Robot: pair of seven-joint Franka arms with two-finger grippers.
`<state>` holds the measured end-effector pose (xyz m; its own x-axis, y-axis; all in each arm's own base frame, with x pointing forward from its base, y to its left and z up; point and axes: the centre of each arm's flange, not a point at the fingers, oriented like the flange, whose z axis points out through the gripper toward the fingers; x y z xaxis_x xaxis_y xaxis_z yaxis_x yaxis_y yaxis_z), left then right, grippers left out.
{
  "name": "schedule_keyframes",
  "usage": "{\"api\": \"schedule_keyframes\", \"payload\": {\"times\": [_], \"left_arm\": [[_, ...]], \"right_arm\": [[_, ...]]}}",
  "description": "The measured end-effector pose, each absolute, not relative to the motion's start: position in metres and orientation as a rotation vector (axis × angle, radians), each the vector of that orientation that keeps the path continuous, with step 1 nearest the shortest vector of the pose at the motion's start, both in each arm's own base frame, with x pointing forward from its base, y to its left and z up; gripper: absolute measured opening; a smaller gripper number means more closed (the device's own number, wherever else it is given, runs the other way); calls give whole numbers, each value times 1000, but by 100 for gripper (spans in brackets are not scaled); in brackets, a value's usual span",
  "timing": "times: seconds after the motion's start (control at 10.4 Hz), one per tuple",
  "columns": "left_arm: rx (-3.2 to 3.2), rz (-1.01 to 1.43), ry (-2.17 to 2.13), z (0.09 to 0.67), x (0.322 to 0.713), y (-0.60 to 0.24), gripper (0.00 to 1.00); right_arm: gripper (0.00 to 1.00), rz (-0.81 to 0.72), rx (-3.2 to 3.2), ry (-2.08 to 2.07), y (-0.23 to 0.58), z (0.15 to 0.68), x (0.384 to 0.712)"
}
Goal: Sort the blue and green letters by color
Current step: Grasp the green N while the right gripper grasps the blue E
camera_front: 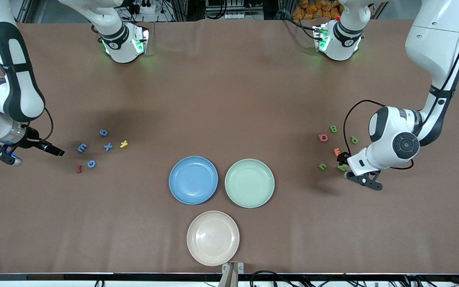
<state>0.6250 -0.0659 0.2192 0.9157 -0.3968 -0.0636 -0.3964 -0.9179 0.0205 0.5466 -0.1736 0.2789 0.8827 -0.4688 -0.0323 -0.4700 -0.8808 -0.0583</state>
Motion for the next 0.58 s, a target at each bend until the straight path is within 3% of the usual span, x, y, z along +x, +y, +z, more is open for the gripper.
{"api": "schedule_keyframes", "payload": {"times": [0.58], "left_arm": [[3058, -125, -631, 200, 623, -65, 84]], "right_arm": [[100, 67, -2845, 1227, -172, 255, 542]]}}
